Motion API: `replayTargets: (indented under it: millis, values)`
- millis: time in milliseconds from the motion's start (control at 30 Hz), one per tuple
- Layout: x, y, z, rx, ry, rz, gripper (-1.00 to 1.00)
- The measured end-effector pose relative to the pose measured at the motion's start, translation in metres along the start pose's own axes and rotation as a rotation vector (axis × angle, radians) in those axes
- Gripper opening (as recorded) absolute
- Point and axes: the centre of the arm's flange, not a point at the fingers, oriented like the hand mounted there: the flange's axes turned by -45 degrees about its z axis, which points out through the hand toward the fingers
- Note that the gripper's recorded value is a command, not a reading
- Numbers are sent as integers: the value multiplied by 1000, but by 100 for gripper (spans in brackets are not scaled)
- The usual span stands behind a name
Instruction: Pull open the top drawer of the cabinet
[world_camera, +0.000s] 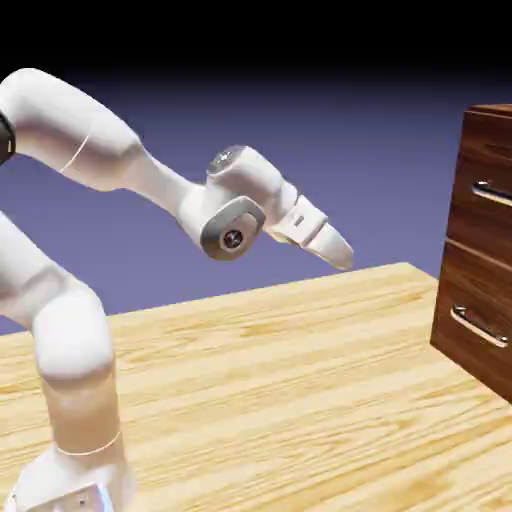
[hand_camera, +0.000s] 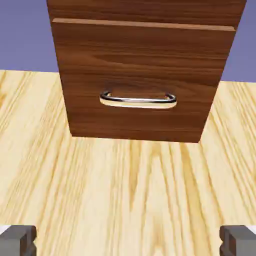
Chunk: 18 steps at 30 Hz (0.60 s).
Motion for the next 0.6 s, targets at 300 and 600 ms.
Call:
replayTargets:
  millis: [300,600]
  values:
    - [0,62,70,66,-136,69,100]
    - [-21,121,137,78,-222,95,100]
